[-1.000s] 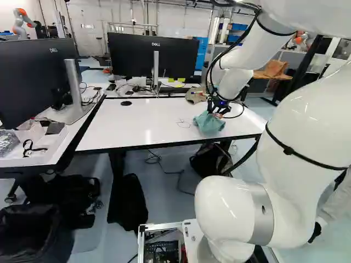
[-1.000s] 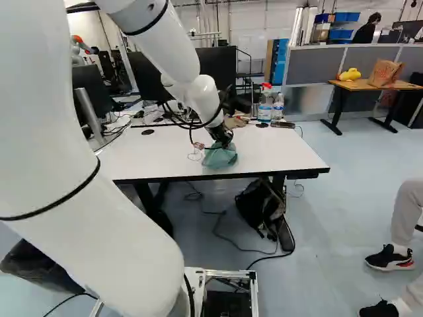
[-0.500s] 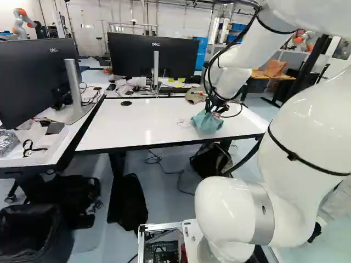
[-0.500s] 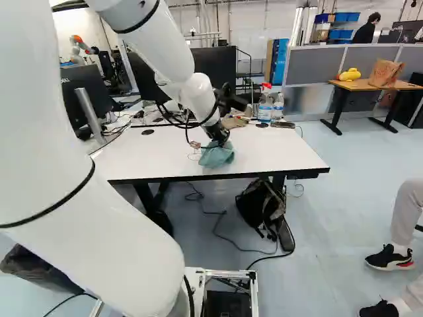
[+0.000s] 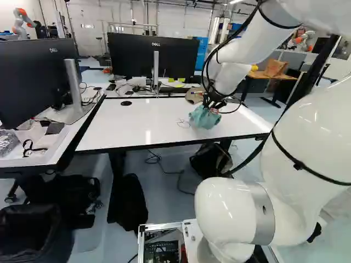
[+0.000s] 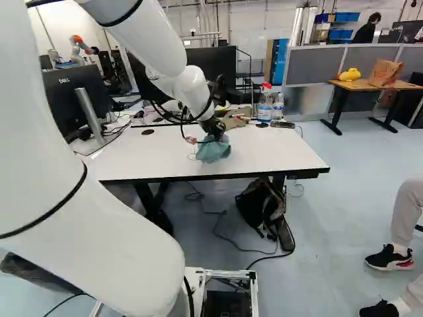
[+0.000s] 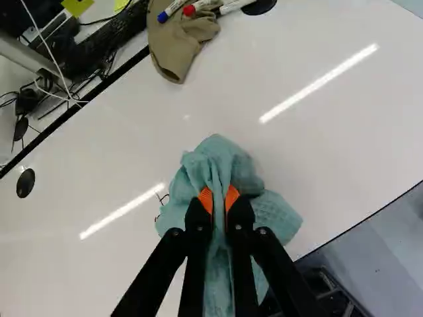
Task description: Clean the table with the green towel
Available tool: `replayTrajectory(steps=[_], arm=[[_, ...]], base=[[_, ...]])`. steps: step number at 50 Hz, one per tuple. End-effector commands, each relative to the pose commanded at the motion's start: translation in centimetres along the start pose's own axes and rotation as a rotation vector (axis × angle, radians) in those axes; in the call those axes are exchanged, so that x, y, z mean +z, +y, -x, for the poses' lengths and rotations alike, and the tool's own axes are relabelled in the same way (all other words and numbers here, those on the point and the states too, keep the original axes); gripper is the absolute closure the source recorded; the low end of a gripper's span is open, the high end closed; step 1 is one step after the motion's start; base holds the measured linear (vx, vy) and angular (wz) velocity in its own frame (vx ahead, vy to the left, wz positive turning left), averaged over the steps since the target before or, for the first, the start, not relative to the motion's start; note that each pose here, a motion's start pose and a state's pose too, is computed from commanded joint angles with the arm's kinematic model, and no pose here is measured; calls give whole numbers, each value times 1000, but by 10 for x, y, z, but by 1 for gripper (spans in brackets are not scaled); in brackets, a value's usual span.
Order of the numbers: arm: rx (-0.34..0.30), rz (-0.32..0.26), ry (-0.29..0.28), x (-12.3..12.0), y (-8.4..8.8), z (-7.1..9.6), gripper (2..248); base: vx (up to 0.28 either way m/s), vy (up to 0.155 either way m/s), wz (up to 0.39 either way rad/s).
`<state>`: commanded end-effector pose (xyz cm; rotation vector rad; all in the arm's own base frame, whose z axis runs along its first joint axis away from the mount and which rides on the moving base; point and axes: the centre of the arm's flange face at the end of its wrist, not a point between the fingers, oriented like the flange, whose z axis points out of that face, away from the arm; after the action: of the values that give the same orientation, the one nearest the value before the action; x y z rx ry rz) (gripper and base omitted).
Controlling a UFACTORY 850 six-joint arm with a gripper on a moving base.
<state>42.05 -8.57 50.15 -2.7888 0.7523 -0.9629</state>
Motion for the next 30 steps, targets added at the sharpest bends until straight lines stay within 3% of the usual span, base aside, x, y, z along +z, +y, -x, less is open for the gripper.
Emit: replayTrajectory(steps=[30], arm=[[-91,-63,-28,0,-45,20,209]], base=[[0,0,0]])
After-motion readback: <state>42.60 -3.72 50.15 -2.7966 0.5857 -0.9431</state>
